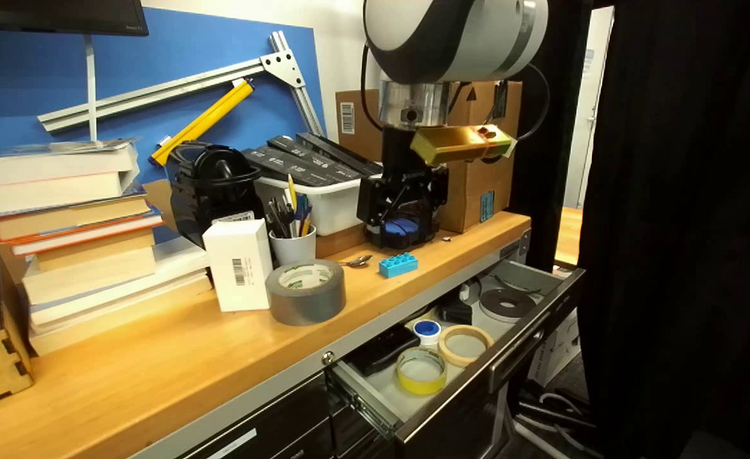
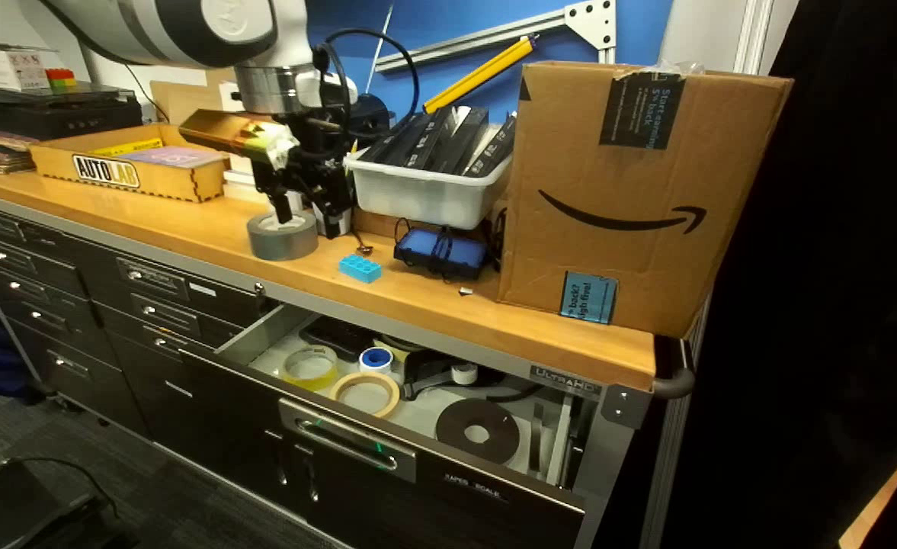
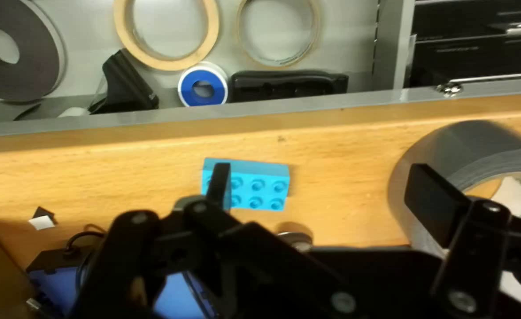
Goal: Put the blue object in the drawer and then close it
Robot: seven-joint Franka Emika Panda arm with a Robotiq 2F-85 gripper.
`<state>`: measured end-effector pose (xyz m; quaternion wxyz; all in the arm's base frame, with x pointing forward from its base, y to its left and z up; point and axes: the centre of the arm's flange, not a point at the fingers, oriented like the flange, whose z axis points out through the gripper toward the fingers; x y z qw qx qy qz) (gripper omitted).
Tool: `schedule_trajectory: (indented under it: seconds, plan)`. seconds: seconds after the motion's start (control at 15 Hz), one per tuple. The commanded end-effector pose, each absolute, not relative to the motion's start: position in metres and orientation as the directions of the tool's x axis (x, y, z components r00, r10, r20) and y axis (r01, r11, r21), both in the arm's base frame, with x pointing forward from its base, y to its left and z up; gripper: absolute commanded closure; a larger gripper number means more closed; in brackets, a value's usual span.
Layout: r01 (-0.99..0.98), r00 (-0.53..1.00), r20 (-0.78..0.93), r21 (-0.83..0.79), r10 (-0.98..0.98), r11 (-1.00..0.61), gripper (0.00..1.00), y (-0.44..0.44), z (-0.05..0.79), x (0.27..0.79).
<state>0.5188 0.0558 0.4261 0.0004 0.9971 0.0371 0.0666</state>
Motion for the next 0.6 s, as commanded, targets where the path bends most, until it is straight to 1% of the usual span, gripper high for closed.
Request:
schedule_trajectory:
  seconds: [0.0, 0.27, 0.53]
  plan:
    - [0.028, 0.99, 0.138, 0.021, 0.03, -0.999, 0.0, 0.038, 0.41, 0.567]
    - [-0.001, 0.996, 0.091, 0.023, 0.001, -1.0, 0.0, 0.028, 0.382, 0.592]
    - [-0.003, 0.999, 0.047, 0.011, -0.003, -1.0, 0.0, 0.027, 0.361, 0.603]
